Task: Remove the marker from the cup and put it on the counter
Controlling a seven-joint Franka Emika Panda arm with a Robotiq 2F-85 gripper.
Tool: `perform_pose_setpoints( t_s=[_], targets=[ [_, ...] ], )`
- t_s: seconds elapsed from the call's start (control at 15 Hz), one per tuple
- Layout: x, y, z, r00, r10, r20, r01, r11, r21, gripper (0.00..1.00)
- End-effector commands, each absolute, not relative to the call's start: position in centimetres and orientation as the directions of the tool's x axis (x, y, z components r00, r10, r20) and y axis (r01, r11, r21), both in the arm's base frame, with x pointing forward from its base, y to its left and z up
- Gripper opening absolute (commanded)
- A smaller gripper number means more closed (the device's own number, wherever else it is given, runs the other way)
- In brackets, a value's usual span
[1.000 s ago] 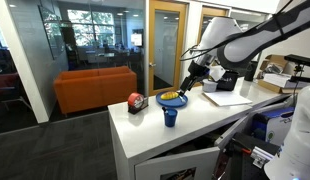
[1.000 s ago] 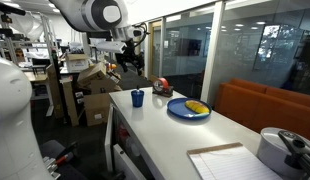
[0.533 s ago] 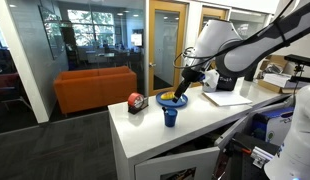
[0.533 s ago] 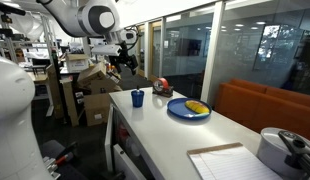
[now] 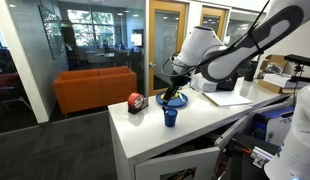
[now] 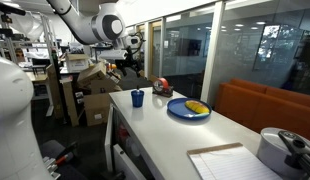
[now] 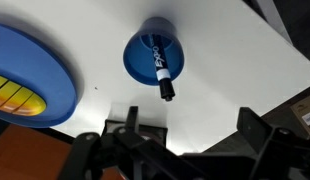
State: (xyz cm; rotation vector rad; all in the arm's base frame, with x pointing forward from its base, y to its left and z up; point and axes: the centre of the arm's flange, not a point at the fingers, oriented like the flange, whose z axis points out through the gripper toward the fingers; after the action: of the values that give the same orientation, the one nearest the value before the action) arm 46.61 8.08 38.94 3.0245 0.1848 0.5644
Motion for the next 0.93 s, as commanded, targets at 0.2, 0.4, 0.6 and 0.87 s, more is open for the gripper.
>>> perform_pose_setpoints(
  t_s=[0.2,0.4,0.6,0.87],
  targets=[
    [50.6,8.9,37.5,0.934,0.145,0.327,0.105,-0.985,0.135,1.00],
    [51.6,8.4,36.5,0.939,0.149,0.309,0.106,-0.982,0.154,1.00],
    [52.3,7.7,35.7,0.943,0.152,0.297,0.105,-0.980,0.168,1.00],
    [52.7,7.0,34.5,0.951,0.150,0.272,0.104,-0.979,0.176,1.00]
  ],
)
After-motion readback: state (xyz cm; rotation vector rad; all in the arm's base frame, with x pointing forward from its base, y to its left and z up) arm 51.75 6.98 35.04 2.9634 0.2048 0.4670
